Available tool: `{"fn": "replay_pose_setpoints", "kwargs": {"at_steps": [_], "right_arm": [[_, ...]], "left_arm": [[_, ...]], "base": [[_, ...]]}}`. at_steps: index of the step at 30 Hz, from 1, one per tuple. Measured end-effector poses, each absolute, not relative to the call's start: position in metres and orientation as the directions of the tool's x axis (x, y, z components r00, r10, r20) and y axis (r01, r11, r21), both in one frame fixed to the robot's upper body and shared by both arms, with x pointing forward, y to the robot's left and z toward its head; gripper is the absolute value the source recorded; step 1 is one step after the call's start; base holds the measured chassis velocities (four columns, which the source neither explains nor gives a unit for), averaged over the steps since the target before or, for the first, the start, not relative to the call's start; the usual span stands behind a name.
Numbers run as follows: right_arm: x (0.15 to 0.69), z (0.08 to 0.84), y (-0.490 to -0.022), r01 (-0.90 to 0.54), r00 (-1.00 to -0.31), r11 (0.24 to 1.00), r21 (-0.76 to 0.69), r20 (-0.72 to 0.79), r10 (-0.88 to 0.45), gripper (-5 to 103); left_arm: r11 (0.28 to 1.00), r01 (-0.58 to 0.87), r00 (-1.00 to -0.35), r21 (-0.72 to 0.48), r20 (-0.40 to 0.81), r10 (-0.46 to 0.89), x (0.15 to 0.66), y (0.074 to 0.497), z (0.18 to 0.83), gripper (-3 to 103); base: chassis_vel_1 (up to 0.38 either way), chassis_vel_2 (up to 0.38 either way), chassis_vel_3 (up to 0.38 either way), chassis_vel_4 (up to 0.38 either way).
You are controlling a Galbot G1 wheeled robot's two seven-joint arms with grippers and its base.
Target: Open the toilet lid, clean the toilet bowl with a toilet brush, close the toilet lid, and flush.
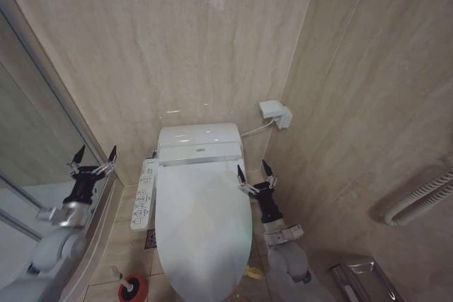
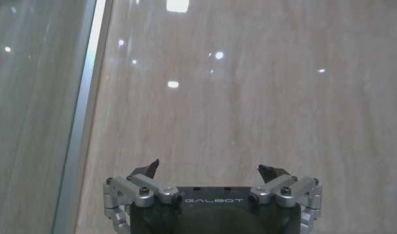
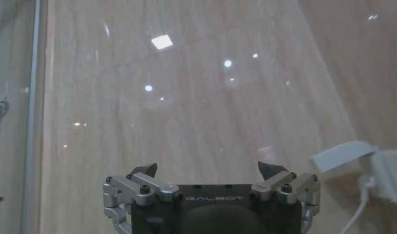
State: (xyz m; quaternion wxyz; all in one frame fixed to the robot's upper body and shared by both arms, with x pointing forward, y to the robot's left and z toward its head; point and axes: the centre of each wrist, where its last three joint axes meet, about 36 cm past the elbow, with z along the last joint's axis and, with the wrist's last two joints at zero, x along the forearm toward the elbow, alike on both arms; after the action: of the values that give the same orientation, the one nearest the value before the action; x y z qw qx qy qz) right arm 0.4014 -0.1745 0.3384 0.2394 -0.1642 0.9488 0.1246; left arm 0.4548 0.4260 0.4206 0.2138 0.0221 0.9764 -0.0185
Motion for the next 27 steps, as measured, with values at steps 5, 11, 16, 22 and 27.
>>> {"fn": "replay_pose_setpoints", "kwargs": {"at_steps": [5,11,16,22,27], "right_arm": [[0.397,0.333,-0.165,-0.385,-0.831,0.908,0.164,-0.489,-0.264,100],[0.395,0.331,-0.165,-0.383,-0.833,0.909,0.167,-0.488,-0.262,100],[0.393,0.329,-0.172,-0.37,-0.836,0.915,0.162,-0.487,-0.252,100],[0.391,0.328,-0.183,-0.358,-0.838,0.921,0.156,-0.49,-0.242,100],[0.392,0.327,-0.184,-0.355,-0.839,0.921,0.16,-0.49,-0.239,100]], "left_arm": [[0.993,0.104,-0.911,0.048,-0.397,0.114,0.523,0.455,0.414,100],[0.976,0.196,-0.904,0.097,-0.367,0.218,0.568,0.467,0.403,90],[0.943,0.3,-0.89,0.147,-0.312,0.332,0.603,0.461,0.38,90],[0.835,0.429,-0.841,0.343,-0.186,0.509,0.623,0.464,0.38,57],[0.806,0.433,-0.838,0.404,-0.147,0.525,0.633,0.464,0.387,30]], "base": [[0.0,0.0,0.0,0.0],[0.0,0.0,0.0,0.0],[0.0,0.0,0.0,0.0],[0.0,0.0,0.0,0.0],[0.0,0.0,0.0,0.0]]}}
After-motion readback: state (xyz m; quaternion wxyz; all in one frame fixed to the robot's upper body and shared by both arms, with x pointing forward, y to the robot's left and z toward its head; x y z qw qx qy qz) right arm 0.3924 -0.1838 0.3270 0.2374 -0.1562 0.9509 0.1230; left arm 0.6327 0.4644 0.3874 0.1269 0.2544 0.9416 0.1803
